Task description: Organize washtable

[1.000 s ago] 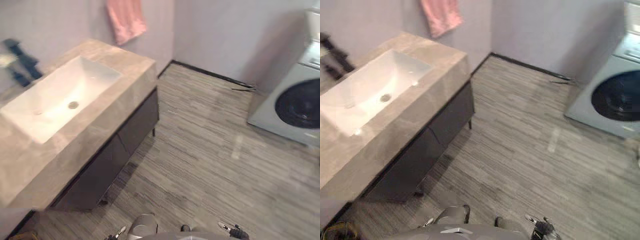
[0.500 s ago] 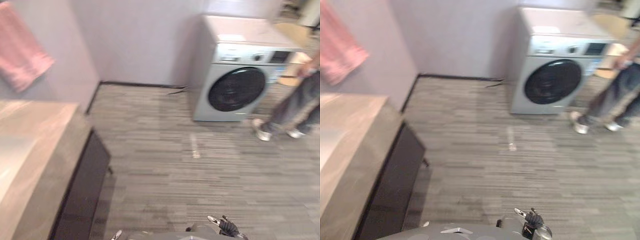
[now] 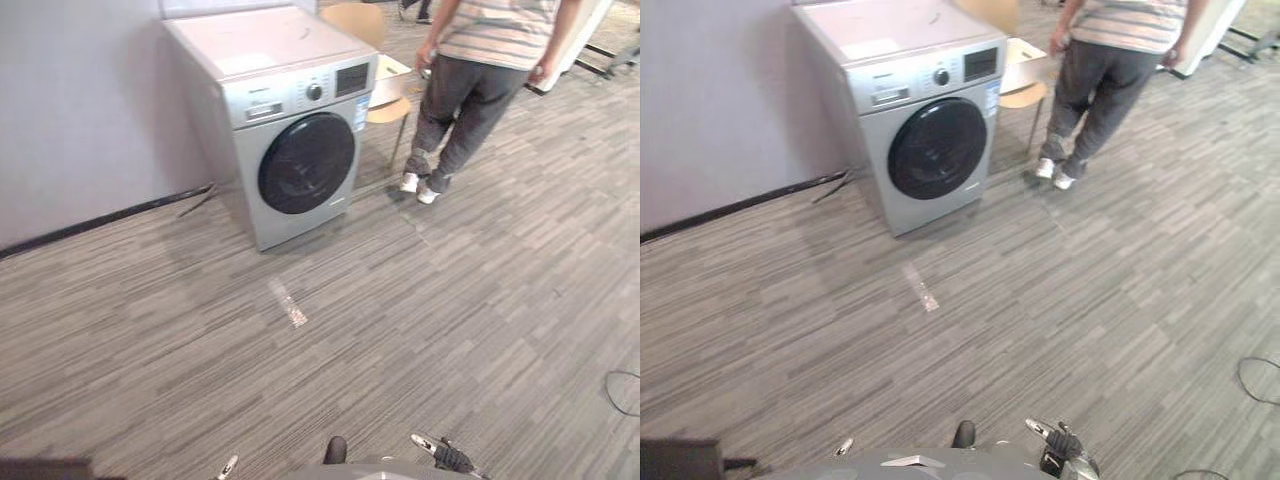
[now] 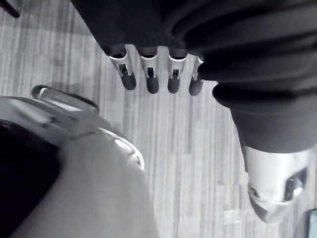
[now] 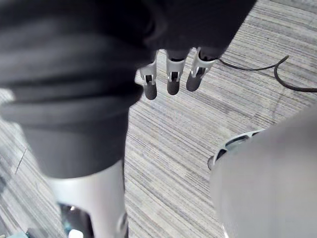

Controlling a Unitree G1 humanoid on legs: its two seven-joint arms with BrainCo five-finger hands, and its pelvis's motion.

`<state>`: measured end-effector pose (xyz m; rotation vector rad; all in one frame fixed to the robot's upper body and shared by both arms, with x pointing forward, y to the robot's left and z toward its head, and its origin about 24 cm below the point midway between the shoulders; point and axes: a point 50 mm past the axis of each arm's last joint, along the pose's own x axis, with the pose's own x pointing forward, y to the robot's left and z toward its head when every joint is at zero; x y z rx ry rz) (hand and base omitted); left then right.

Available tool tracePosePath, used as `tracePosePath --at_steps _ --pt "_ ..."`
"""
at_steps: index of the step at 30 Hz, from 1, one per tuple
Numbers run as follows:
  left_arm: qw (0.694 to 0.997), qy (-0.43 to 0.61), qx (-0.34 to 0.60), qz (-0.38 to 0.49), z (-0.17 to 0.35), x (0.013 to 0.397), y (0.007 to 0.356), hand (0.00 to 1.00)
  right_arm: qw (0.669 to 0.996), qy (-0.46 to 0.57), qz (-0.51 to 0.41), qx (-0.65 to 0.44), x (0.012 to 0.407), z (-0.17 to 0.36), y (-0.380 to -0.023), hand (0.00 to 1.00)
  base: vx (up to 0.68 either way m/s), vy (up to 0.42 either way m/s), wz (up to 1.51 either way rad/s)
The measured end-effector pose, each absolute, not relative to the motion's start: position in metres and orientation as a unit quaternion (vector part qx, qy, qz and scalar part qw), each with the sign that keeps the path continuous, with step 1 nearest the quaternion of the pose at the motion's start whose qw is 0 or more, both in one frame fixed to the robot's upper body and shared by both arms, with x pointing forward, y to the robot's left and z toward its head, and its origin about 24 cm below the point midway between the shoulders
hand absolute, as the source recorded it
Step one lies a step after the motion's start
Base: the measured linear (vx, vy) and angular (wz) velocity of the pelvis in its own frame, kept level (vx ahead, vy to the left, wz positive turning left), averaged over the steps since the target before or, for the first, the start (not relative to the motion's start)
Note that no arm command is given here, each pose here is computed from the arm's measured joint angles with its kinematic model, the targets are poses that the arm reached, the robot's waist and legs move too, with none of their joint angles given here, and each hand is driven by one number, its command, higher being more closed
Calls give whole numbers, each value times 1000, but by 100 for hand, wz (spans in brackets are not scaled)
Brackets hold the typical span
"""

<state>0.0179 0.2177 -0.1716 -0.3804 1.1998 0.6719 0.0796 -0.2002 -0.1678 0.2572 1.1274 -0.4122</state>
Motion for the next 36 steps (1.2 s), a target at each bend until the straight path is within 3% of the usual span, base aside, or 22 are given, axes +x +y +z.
tracePosePath --at_steps 3,8,15,17,23,28,32,36 --pt "753 551 -187 307 -173 13 209 0 829 514 -188 112 90 -165 -203 0 76 -126 -174" --pt "782 543 -159 262 -171 28 209 0 822 521 -197 120 88 -166 -203 0 66 7 -100" --pt "761 566 -163 273 -172 2 202 0 811 521 -227 135 72 -167 -209 0 129 118 -35" --pt "761 564 -160 279 -172 3 208 0 823 503 -223 140 81 -165 -206 0 569 74 -98" --pt "803 519 -136 259 -166 53 220 0 830 485 -234 148 82 -162 -206 0 406 -2 -72" --pt "846 470 -149 205 -157 111 195 0 817 472 -281 176 72 -161 -214 0 505 -188 -12" --pt "826 492 -158 225 -164 86 192 0 798 502 -292 160 45 -164 -224 0 640 -478 11" --pt "816 491 -172 252 -164 74 198 0 824 488 -248 144 73 -161 -217 0 321 -445 -136"
